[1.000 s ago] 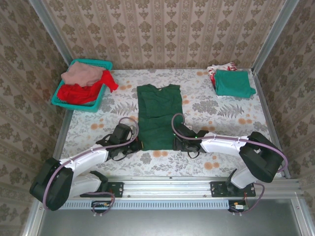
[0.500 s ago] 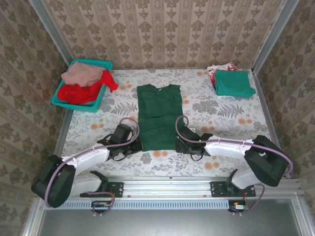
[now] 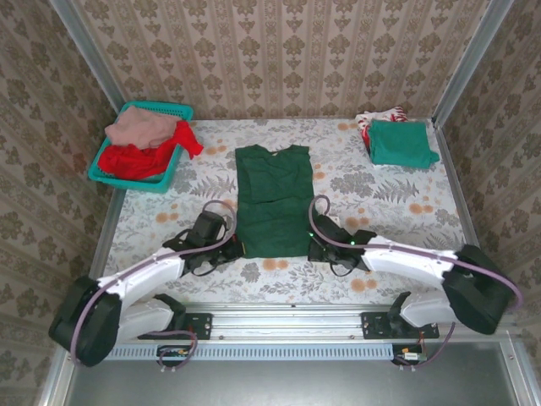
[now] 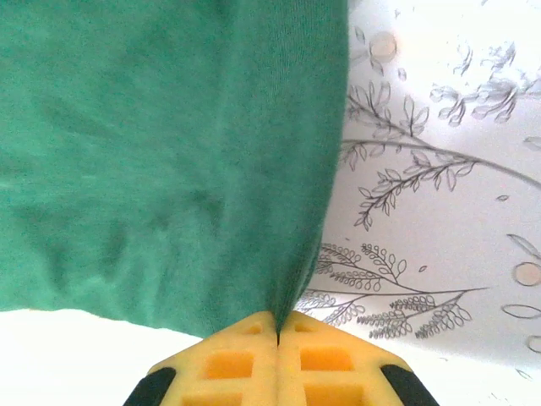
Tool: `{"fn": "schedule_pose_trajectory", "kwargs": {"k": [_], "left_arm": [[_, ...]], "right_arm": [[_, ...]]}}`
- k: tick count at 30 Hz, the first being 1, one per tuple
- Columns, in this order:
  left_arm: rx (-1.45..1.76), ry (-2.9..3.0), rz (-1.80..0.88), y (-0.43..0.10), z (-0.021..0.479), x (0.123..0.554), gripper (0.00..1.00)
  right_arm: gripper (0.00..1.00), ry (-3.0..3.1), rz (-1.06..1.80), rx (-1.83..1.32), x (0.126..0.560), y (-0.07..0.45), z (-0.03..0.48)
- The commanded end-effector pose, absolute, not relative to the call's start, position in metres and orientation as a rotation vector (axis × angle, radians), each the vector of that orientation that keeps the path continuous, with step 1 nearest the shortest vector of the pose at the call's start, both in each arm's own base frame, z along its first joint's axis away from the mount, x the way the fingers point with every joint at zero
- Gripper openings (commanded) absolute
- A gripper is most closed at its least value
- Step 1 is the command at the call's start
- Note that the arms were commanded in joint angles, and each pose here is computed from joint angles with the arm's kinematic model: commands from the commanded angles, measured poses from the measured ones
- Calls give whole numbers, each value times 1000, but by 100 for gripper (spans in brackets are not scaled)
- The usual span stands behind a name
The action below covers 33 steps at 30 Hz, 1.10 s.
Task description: Fold and stack the t-shirts
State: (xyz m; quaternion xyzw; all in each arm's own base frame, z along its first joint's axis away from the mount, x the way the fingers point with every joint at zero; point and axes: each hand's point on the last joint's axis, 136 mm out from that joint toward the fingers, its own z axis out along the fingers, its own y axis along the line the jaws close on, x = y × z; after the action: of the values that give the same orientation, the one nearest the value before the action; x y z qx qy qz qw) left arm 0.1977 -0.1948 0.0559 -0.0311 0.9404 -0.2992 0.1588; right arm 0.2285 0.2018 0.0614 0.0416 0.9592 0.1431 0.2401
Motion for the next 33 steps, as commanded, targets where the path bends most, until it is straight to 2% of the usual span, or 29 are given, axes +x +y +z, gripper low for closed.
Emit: {"fn": "schedule_pose_trajectory", "kwargs": {"k": [1, 8, 16, 27, 33], "left_arm": [[-102, 2632, -850, -195, 94, 204, 0], [-73, 2554, -830, -195, 141, 238, 0], [-129, 2477, -820, -178, 176, 303, 0], [-156, 2467, -880, -180, 179, 402, 0], [-156, 2486, -936, -185, 170, 450, 0]], "right_arm": [[0, 2578, 327, 87, 231, 186, 92], [0, 2462, 372, 77, 271, 190, 152], [0, 2370, 391, 102, 344, 191, 204], [0, 2407, 421, 130, 442, 200, 199], [0, 2420, 454, 152, 477, 199, 188]]}}
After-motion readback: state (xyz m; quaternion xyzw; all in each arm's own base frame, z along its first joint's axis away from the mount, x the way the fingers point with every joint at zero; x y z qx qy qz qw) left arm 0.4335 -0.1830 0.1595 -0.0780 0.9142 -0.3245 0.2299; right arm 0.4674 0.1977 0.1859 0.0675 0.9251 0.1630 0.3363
